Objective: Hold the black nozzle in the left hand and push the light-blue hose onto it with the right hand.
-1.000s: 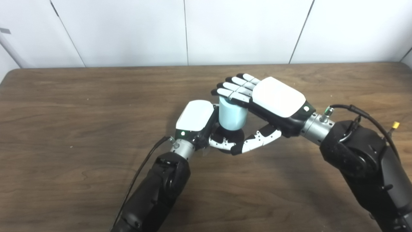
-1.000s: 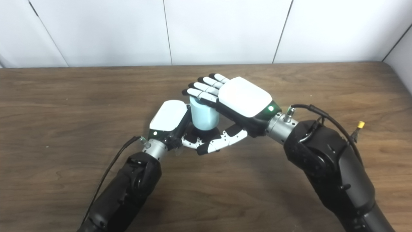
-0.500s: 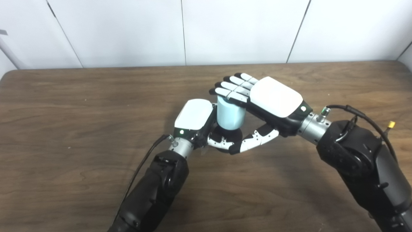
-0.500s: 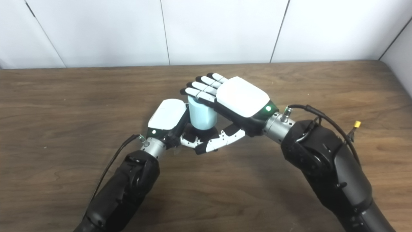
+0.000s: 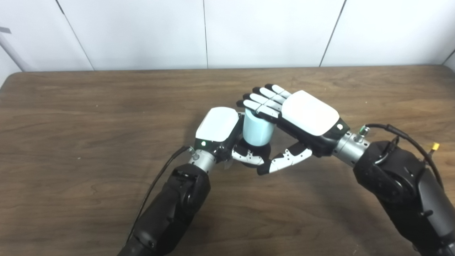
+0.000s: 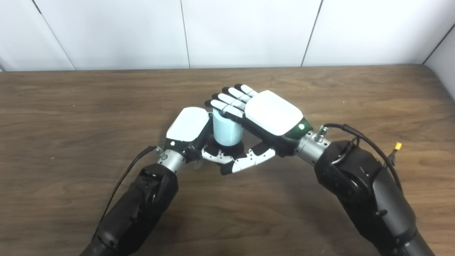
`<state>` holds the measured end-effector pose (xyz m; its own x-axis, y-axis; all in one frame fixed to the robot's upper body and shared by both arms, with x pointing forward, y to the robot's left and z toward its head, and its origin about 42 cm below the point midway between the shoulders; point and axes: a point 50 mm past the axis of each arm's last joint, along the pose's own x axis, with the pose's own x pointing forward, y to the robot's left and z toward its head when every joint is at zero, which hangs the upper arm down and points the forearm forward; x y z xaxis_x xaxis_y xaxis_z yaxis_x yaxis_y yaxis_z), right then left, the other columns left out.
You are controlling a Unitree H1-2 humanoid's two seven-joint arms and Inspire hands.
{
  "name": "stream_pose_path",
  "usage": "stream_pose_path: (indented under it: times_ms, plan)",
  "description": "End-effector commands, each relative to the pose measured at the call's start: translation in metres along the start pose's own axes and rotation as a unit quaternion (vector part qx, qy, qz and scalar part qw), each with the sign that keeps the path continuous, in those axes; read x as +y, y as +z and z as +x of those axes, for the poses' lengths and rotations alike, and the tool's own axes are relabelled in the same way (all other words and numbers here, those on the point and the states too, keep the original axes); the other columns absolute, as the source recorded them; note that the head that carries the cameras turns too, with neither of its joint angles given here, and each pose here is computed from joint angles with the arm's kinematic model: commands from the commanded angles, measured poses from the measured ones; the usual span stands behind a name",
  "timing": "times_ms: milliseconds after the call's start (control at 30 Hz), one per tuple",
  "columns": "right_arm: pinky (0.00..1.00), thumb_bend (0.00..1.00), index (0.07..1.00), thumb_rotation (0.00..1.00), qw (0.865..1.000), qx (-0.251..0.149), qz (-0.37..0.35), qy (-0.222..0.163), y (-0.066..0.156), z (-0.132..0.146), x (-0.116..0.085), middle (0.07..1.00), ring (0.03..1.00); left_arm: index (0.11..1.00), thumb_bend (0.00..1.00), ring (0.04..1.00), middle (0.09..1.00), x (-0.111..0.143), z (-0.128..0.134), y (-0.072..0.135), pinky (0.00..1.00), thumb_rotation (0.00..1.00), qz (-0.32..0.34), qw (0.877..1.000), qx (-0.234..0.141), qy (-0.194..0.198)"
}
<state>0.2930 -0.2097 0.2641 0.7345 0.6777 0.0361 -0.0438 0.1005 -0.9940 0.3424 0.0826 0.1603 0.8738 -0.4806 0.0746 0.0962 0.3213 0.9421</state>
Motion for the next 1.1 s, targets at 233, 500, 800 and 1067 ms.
stream_pose_path:
  times_ms: [233, 500, 800, 1067]
  plan:
    - [0.98, 0.65, 0.951, 1.00, 0.998, 0.003, 0.069, -0.009, -0.003, 0.002, -0.033, 0.961, 0.970, 0.488, 0.53, 0.520, 0.472, -0.002, 0.000, -0.004, 0.39, 0.00, -0.001, 1.000, 0.009, -0.005]
    - [0.81, 0.59, 0.952, 1.00, 0.978, -0.001, 0.154, -0.143, -0.010, 0.008, -0.092, 0.943, 0.912, 0.495, 0.53, 0.503, 0.445, -0.002, 0.000, -0.003, 0.38, 0.00, -0.005, 1.000, 0.010, -0.006]
    - [0.68, 0.50, 0.954, 1.00, 0.965, 0.029, 0.191, -0.178, -0.032, 0.005, -0.089, 0.920, 0.761, 0.492, 0.53, 0.516, 0.462, -0.003, 0.000, -0.003, 0.38, 0.00, -0.006, 1.000, 0.011, -0.006]
    - [0.74, 0.56, 0.941, 1.00, 0.958, 0.070, 0.233, -0.151, -0.041, -0.003, -0.053, 0.923, 0.867, 0.499, 0.52, 0.581, 0.560, 0.004, -0.002, -0.005, 0.46, 0.03, -0.002, 1.000, 0.023, 0.012]
